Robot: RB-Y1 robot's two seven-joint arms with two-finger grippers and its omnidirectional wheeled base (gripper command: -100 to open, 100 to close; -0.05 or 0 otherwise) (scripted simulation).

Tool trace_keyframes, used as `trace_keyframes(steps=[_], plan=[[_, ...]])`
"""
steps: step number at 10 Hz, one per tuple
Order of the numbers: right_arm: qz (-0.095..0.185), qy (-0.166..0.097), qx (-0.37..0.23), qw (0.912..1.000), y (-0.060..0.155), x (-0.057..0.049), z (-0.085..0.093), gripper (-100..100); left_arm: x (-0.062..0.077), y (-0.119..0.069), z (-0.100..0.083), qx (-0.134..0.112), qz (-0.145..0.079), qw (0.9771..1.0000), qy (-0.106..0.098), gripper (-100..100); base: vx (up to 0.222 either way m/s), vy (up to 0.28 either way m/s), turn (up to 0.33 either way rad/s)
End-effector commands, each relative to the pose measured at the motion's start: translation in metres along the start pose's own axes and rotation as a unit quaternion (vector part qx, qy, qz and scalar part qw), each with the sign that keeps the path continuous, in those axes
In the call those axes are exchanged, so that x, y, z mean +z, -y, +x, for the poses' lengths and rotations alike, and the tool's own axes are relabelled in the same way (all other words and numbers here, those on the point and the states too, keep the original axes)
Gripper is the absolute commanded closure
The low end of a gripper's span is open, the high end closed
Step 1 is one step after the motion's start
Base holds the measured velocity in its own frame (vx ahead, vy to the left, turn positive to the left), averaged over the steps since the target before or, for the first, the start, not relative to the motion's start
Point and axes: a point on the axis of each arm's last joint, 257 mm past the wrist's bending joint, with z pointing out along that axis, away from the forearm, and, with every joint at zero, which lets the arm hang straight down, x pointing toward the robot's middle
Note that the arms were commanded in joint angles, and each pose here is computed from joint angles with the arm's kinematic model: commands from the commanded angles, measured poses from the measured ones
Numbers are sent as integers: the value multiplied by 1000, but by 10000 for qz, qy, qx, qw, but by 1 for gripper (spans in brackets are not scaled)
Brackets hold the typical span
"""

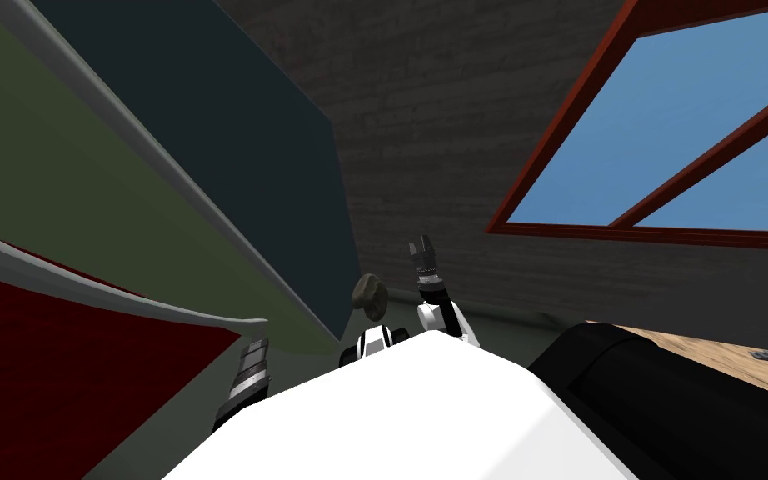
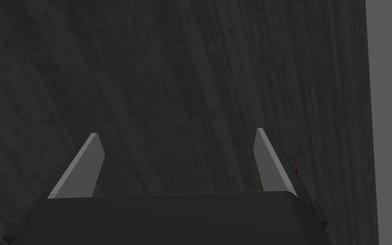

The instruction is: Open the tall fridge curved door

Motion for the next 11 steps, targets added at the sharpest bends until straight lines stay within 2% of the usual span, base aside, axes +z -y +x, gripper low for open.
trace_keyframes(steps=[1, 2, 6, 7, 10, 11], plan=[[0, 0, 1, 10000, 0, 0, 0, 0, 5, -7, -29, 249, -65, 9997, -52, -100, 13, -90, -4], [0, 1, 1, 10000, 0, 0, 0, 0, 8, -10, -45, 387, -106, 9992, -81, -100, 0, -100, -6], [0, 0, 1, 10000, 0, 0, 0, 0, 15, -16, -84, 725, -234, 9970, -160, -100, 8, -80, -6], [0, 0, 1, 10000, 0, 0, 0, 0, 18, -18, -98, 844, -286, 9958, -188, -100, 17, -82, -10], [0, 0, 1, 10000, 0, 0, 0, 0, 23, -20, -125, 1071, -385, 9932, -238, -100, 11, -74, -5], [0, 0, 1, 10000, 0, 0, 0, 0, 26, -20, -138, 1185, -433, 9917, -261, -100, -2, -68, -9]])
